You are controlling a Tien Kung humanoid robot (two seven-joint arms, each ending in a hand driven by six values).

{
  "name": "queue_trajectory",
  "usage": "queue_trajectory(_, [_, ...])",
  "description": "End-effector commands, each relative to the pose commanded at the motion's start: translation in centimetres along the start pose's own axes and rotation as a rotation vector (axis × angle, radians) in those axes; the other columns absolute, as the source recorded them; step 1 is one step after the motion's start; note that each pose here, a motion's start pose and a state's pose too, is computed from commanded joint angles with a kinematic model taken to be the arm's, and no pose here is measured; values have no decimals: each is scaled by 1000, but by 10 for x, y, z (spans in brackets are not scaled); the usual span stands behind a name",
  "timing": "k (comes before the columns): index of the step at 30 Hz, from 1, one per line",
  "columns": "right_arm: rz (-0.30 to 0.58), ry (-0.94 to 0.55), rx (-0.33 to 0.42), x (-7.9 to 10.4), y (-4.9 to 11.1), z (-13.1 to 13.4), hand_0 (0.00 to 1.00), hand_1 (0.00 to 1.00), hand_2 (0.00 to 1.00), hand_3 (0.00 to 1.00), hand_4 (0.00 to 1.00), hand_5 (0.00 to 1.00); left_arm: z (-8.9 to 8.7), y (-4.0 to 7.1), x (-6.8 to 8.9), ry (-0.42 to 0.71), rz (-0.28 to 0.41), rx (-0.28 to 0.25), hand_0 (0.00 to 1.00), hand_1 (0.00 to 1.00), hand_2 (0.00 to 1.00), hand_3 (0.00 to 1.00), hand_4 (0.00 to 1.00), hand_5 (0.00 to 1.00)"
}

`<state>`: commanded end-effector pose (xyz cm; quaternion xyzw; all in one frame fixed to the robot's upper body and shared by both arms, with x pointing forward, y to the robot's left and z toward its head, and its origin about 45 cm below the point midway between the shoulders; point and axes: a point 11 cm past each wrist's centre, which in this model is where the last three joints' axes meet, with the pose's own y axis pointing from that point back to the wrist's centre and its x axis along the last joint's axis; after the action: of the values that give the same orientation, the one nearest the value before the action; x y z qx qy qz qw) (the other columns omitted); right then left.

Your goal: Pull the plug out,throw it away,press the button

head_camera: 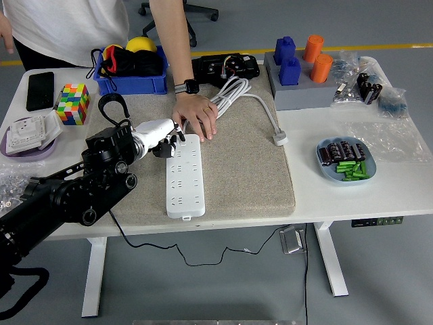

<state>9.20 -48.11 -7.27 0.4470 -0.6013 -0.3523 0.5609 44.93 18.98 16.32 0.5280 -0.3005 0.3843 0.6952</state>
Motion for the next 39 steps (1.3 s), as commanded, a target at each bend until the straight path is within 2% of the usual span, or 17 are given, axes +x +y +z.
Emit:
queue_trajectory(5, [0,0,-1,0,0,1,752,701,710,722,788,614,-2,-1,-3,-15,-15,14,43,15,120,695,2,2])
queue_trajectory(14, [0,-1,0,0,0,0,752,701,710,723,788,614,2,-1,-9,-23,-34,1,42,14,121,685,2,2])
queue_trajectory(17, [-1,-2,0,0,0,0,752,701,710,723,788,614,3,2,-1,-7,-8,-13,42,15,121,684,2,2])
queue_trajectory(24, [-2,-3,-2,-1,0,1,752,701,710,723,788,614,-1,17,35,78,104,-43,43,15,122,684,2,2])
queue_trajectory(27, [-1,-3,0,-1,0,0,752,701,710,723,788,614,-9,26,48,125,157,-53,43,15,122,684,2,2])
queue_trajectory(33, [0,-4,4,-1,0,-2,753,701,710,723,788,615,-32,44,62,192,262,-74,58,31,123,679,2,2])
queue_trajectory(34, [0,-4,4,0,0,-2,752,701,709,723,788,615,-37,47,63,208,280,-79,253,234,326,714,462,2])
queue_trajectory(39, [0,0,3,0,0,-2,752,701,709,723,788,615,-59,62,70,288,384,-110,253,234,326,714,462,2])
